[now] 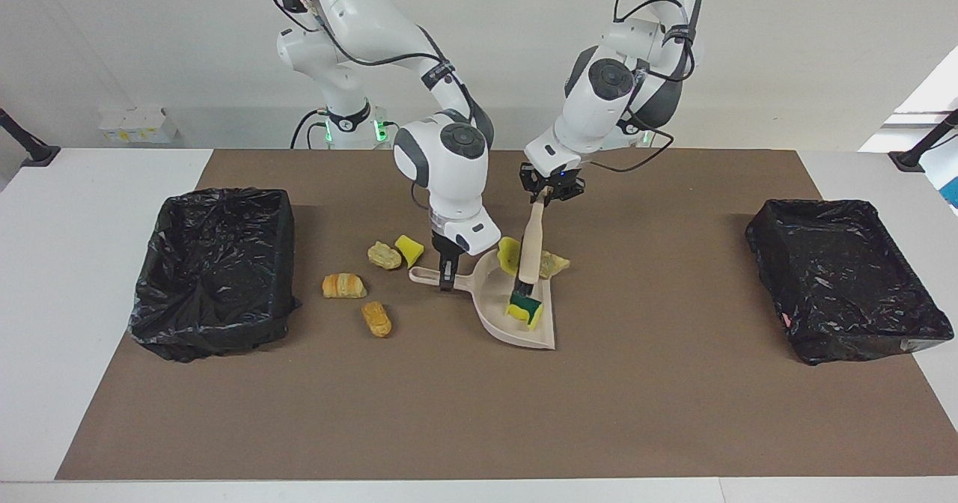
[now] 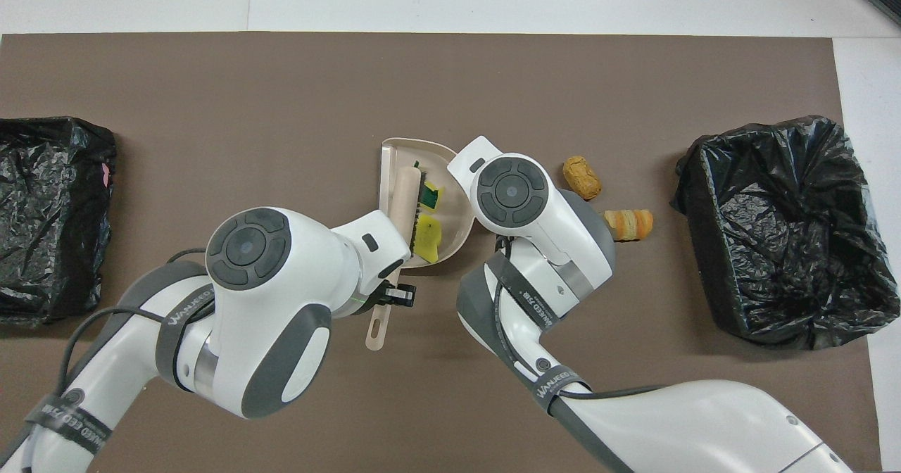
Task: Sweep and dump trash in bin
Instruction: 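Brush the pieces into the dustpan held by the right gripper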
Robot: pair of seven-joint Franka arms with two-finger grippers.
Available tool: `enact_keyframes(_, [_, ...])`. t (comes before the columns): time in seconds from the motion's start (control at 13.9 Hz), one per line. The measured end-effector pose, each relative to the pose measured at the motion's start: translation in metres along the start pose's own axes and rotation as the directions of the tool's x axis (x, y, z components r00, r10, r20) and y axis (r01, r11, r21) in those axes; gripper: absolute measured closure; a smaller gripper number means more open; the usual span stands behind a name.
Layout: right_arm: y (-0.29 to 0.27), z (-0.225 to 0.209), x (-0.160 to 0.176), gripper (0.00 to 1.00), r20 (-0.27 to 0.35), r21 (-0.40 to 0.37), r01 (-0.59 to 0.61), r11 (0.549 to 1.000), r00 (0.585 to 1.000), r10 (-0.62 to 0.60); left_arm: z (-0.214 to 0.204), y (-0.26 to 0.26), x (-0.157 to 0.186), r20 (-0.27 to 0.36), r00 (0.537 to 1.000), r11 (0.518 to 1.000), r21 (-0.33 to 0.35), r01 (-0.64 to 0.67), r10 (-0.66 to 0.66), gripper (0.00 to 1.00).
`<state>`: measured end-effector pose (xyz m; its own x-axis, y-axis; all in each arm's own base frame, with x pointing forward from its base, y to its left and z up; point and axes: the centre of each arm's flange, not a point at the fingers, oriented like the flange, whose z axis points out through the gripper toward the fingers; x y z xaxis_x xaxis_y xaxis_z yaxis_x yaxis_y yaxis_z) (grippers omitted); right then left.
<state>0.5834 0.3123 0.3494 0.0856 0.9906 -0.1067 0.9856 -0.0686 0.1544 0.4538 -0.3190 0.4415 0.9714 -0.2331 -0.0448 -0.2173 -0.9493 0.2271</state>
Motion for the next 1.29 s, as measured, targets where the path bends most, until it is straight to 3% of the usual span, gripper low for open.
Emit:
enact_keyframes(0.14, [0.000, 0.001, 0.000, 0.69, 0.001, 0.001, 0.000, 1.000, 1.000, 0.000, -0.010, -0.004, 0.006, 0.004, 0.999, 0.999, -0.003, 0.048, -0.048, 0.74])
enact_keyframes(0.29, [0.000, 0.001, -0.001, 0.69, 0.001, 0.002, -0.001, 1.000, 1.000, 0.001, -0.008, -0.012, 0.002, 0.060, 0.989, 0.991, 0.017, 0.136, -0.137, 0.74])
enact_keyframes(0.43, [0.000, 0.002, -0.001, 0.69, 0.001, 0.002, -0.001, 1.000, 1.000, 0.001, -0.003, -0.025, -0.007, 0.148, 0.964, 0.974, 0.075, 0.213, -0.222, 0.74])
enact_keyframes(0.58, [0.000, 0.002, -0.001, 0.69, 0.002, 0.002, -0.001, 1.000, 1.000, 0.001, -0.002, -0.034, -0.019, 0.197, 0.927, 0.943, 0.157, 0.293, -0.320, 0.74])
enact_keyframes(0.93, [0.001, 0.004, -0.002, 0.69, 0.003, 0.005, -0.003, 1.000, 1.000, 0.003, 0.024, -0.049, -0.048, 0.127, 0.761, 0.762, 0.253, 0.596, -0.636, 0.74])
enact_keyframes(1.15, [0.001, 0.004, -0.002, 0.69, 0.004, 0.006, -0.003, 1.000, 1.000, 0.003, 0.046, -0.054, -0.051, 0.104, 0.748, 0.746, 0.242, 0.620, -0.655, 0.74])
enact_keyframes(1.29, [0.001, 0.005, -0.002, 0.69, 0.004, 0.006, -0.003, 1.000, 1.000, 0.003, 0.057, -0.050, -0.048, 0.124, 0.775, 0.781, 0.201, 0.592, -0.620, 0.74])
